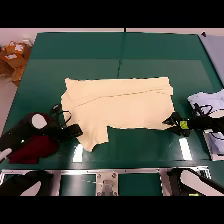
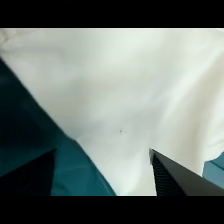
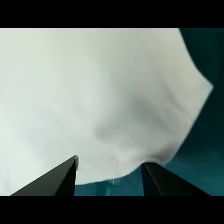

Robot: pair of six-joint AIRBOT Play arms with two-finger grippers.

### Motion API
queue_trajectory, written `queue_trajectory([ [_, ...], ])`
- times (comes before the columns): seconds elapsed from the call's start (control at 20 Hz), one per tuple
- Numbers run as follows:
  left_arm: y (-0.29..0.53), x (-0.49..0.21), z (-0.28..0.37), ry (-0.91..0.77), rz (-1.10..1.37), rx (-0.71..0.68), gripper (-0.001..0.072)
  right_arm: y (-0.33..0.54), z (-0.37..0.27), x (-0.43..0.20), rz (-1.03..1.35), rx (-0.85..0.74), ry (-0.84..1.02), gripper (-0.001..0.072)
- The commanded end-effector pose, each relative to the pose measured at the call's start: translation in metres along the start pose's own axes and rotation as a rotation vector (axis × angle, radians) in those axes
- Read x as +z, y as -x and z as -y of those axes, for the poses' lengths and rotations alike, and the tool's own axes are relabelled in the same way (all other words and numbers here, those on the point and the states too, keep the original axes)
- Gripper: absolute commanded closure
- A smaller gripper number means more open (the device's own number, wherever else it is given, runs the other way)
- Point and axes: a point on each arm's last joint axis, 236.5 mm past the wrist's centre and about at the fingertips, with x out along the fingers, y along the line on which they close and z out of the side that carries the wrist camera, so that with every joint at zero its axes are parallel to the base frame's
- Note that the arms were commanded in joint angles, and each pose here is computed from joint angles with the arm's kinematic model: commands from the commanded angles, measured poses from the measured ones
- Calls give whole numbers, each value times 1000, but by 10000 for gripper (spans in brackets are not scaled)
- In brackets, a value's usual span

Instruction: Fold the shirts.

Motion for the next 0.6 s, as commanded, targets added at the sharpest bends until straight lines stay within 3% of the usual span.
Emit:
queue_trajectory([
  [0.0, -24, 5, 6, 64, 36, -38, 100, -10, -5, 17, 63, 40, -55, 252],
  [0.05, -27, 6, 7, 61, 32, -46, 400, -10, -5, 18, 63, 38, -50, 389],
  [0.1, -26, 6, 9, 20, 30, -45, 688, -10, -5, 19, 65, 38, -9, 609],
  [0.15, -22, 5, 12, -27, 10, -42, 684, -7, -7, 18, 58, 37, 26, 691],
  [0.45, 45, 13, -3, -269, -34, 192, 685, 22, 8, 9, -53, -98, 146, 697],
  [0.55, 62, 8, 3, -293, -45, 194, 686, 28, 20, 1, -90, -154, 159, 697],
])
